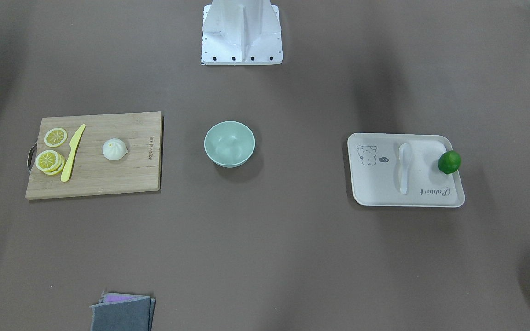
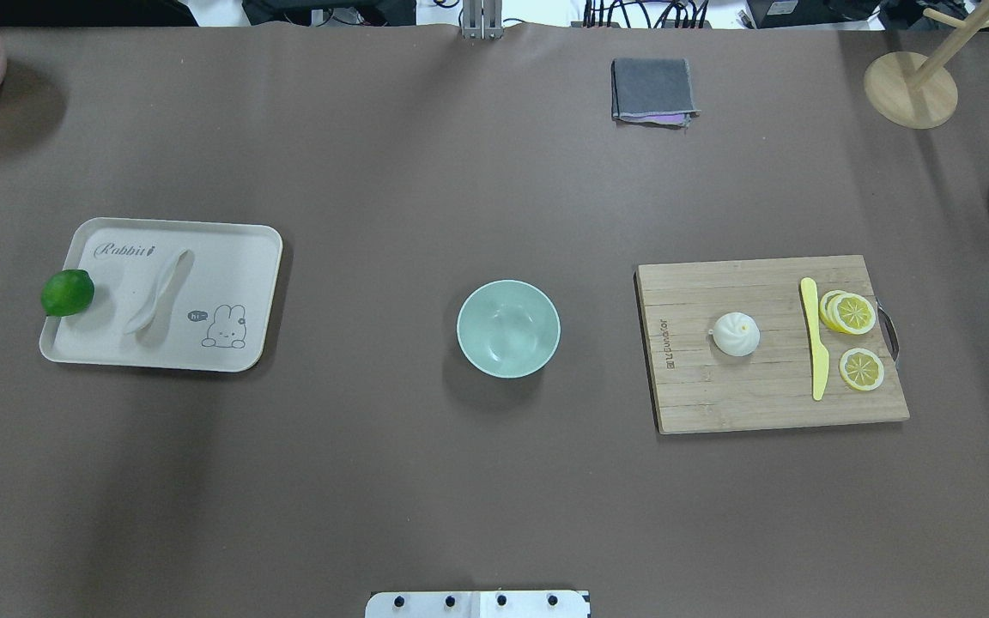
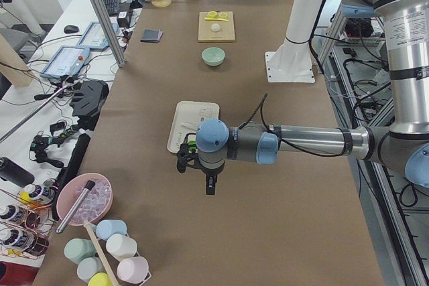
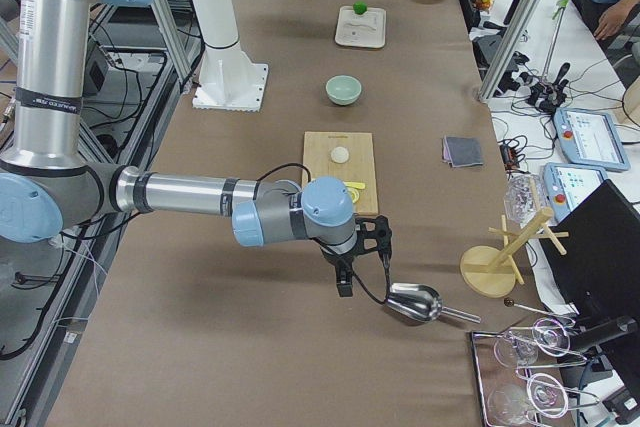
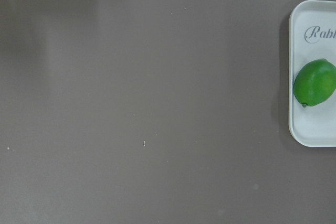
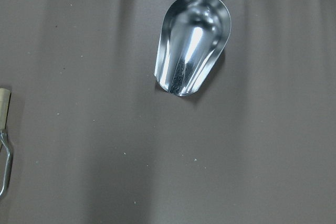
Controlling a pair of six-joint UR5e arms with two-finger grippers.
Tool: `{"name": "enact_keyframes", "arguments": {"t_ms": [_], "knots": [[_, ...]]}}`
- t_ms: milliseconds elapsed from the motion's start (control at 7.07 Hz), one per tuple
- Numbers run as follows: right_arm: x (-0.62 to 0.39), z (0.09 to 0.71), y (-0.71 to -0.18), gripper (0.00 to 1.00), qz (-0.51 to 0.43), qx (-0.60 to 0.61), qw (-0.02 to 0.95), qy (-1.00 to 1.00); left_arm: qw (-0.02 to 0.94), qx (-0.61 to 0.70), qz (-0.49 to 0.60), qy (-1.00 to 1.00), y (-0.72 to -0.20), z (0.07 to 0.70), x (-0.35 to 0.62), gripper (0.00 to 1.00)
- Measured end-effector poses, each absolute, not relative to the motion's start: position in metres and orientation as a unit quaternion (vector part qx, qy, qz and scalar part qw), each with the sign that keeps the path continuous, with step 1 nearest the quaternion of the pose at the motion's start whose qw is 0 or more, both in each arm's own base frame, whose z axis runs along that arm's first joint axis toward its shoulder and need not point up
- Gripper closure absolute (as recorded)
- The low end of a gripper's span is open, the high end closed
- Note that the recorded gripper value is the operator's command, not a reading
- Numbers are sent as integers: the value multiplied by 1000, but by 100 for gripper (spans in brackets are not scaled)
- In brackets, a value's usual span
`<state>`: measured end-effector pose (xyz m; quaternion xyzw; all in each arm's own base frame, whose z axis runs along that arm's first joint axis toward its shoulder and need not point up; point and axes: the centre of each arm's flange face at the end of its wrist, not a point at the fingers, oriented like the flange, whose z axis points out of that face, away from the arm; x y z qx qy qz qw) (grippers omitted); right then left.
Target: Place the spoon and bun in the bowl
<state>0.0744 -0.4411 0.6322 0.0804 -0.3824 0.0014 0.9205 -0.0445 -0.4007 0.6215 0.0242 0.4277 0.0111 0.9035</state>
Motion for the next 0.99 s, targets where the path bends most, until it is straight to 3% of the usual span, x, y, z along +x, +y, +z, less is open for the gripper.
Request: {"name": "enact_keyframes", "arguments": {"t_ms": [991], "knots": [[68,632,-443,0,0,61,912,-405,903,37,7,428,-399,615,-52,2]]}}
